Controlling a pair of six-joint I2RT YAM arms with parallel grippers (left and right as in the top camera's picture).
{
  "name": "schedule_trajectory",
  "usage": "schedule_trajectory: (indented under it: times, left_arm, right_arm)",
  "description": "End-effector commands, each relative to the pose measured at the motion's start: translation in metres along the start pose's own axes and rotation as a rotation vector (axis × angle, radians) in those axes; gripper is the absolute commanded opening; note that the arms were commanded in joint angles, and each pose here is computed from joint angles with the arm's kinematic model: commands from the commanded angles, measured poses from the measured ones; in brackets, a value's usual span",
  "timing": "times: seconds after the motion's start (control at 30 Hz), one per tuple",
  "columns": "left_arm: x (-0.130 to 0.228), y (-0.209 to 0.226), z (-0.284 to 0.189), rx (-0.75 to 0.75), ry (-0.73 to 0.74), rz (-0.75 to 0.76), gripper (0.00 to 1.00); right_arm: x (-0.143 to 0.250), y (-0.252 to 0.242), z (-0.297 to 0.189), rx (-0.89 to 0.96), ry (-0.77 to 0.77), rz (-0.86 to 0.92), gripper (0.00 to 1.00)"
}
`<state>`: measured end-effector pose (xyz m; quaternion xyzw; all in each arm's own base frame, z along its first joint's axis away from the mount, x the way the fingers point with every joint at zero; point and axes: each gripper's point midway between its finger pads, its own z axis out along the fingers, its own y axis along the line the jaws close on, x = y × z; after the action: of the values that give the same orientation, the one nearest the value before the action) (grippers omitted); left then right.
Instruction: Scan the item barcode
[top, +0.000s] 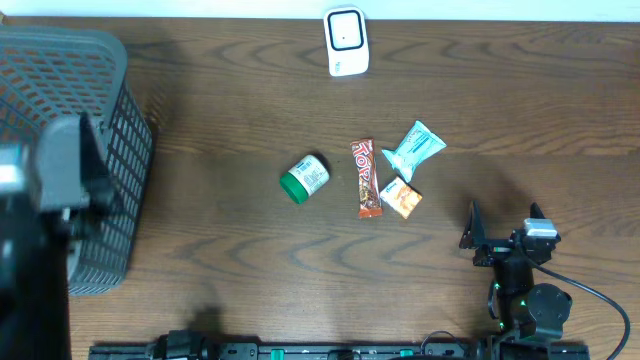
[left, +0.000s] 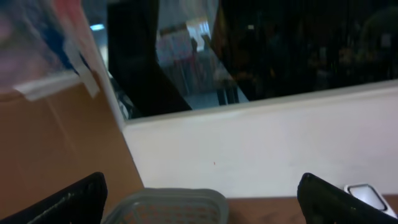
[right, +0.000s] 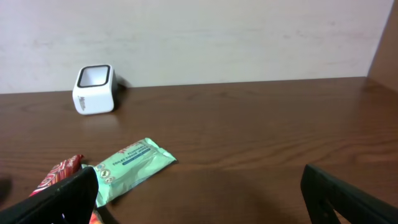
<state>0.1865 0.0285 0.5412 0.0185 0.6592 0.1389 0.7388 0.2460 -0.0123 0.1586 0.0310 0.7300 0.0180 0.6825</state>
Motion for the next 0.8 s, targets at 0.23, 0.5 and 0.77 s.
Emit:
schedule_trajectory:
  times: [0.23,0.5,0.77]
  left_arm:
    - [-0.038,0.014,-0.075,-0.047,-0.199,-0.056,0.98]
    - [-0.049,0.017,-0.084,-0.036,-0.248,-0.217,0.98]
    - [-0.05,0.018,-0.096,-0.028,-0.27,-0.289,0.98]
  right_arm:
    - [0.0,0.002,0.0,-0.01,0.0,0.012,0.99]
    - [0.0,0.002,0.0,-0.01,0.0,0.012,0.99]
    - [0.0,0.002,0.0,-0.01,0.0,0.012,0.99]
